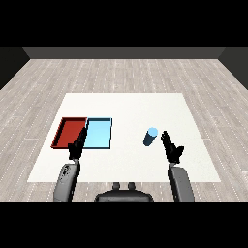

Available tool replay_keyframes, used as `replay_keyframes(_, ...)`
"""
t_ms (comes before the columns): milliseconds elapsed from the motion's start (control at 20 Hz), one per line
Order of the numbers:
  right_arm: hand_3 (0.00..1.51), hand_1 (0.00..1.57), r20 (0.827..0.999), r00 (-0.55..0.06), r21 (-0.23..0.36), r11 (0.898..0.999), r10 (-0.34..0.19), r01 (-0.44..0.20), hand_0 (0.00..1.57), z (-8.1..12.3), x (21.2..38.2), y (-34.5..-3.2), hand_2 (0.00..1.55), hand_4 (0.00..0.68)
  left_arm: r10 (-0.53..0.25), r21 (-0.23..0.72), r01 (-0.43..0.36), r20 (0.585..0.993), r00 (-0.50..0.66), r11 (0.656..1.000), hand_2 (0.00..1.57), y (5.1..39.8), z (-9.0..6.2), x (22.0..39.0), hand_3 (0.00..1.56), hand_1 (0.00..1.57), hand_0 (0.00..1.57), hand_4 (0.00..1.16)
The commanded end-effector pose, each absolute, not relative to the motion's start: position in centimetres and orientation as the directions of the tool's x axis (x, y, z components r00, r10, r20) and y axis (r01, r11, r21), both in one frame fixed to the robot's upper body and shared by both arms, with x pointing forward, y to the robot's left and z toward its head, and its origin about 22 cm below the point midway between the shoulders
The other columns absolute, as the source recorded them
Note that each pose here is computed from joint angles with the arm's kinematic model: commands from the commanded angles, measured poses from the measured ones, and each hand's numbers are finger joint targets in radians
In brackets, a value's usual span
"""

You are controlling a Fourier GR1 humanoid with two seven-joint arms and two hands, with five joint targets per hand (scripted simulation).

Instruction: Pick the blue can and put it in the blue box

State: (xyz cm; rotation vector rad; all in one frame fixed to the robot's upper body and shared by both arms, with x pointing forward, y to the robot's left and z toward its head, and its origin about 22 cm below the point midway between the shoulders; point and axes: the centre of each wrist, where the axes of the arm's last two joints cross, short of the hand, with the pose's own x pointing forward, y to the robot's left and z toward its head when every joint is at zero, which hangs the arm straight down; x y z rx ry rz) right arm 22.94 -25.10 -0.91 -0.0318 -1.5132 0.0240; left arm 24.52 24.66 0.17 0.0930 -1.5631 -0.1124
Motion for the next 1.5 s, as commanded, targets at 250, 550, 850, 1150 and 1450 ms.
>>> replay_keyframes(250, 0.0, 0.0, 0.993, -0.005, -0.121, 0.993, 0.121, 0.014, 0.0, 1.6, 27.7, -27.3, 0.0, 0.0, -0.131, 0.13, -0.024, 0.99, -0.043, 0.991, 0.0, 24.6, 1.7, 23.8, 0.0, 0.0, 0.0, 0.0)
replay_keyframes(550, 0.0, 0.0, 0.965, -0.247, 0.059, 0.989, -0.092, -0.137, 0.0, 1.9, 27.7, -24.4, 0.0, 0.0, 0.04, -0.025, 0.048, 0.939, -0.342, 0.999, 0.0, 26.1, 1.7, 24.7, 0.0, 0.0, 0.0, 0.0)
replay_keyframes(850, 0.0, 0.0, 0.965, -0.24, 0.07, 0.988, -0.102, -0.14, 0.0, 1.5, 27.2, -25.2, 0.0, 0.0, 0.036, -0.019, 0.051, 0.938, -0.345, 0.999, 0.0, 25.6, 0.8, 25.6, 0.0, 0.0, 0.0, 0.0)
replay_keyframes(1150, 0.0, 0.0, 0.971, -0.22, 0.074, 0.994, -0.09, -0.079, 0.0, -1.0, 28.6, -25.4, 0.0, 0.0, 0.054, -0.032, 0.072, 0.943, -0.33, 0.997, 0.0, 24.9, 1.8, 24.8, 0.0, 0.0, 0.0, 0.0)
replay_keyframes(1450, 0.0, 0.0, 0.976, -0.196, 0.089, 0.995, -0.097, -0.05, 0.0, -0.8, 29.4, -26.7, 0.0, 0.0, 0.049, -0.032, 0.056, 0.937, -0.347, 0.998, 0.0, 26.2, 2.3, 23.6, 0.0, 0.0, 0.0, 0.0)
